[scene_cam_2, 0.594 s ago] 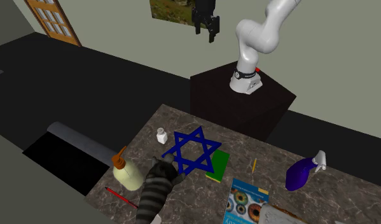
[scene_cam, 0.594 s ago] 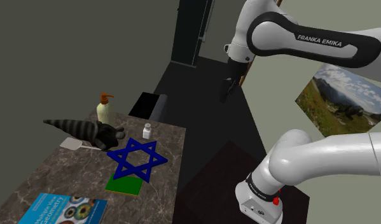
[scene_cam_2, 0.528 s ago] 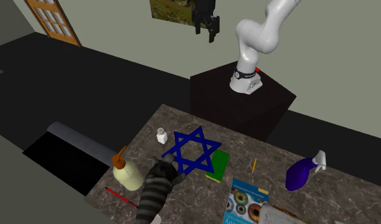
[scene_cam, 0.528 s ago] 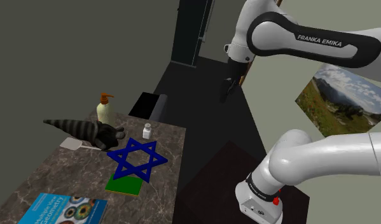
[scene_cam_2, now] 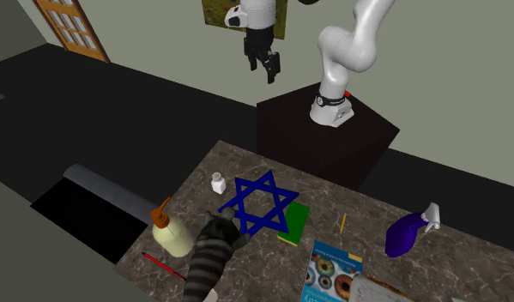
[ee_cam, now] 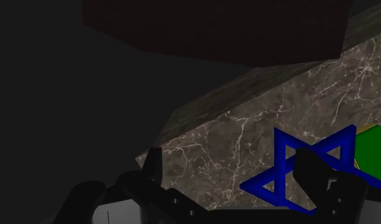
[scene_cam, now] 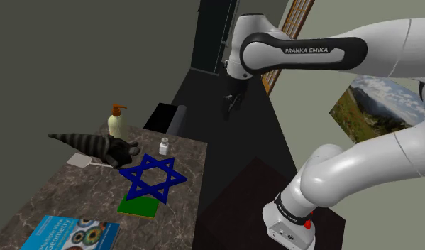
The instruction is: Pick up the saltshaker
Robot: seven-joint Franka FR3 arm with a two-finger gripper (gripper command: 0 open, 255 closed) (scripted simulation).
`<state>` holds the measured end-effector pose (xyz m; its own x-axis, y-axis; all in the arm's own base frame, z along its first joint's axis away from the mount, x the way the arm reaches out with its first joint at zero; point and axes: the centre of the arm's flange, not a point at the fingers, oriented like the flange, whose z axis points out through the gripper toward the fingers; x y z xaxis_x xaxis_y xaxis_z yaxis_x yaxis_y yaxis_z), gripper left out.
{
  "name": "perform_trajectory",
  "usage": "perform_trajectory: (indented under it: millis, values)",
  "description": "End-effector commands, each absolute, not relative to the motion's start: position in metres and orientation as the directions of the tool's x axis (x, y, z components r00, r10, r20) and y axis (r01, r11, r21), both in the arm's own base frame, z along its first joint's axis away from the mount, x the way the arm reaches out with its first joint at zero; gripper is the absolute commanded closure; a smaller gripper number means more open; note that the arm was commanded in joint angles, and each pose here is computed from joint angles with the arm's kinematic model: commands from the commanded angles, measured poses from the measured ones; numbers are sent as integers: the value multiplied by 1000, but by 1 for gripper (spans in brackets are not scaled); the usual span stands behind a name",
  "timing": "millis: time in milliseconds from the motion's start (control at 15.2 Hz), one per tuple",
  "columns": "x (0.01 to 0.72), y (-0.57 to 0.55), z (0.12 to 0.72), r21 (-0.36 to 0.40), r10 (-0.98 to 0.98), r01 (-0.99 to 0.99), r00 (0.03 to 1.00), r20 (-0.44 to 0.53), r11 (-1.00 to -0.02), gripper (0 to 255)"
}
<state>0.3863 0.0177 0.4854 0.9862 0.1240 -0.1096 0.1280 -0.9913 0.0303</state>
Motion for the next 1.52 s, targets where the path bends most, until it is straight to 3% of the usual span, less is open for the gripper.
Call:
perform_trajectory:
  millis: [0, 1452]
  values:
    - [410, 29, 470, 34, 126, 131, 985, -120, -991, 0]
    - [620, 126, 268, 77, 151, 173, 960, -236, -982, 0]
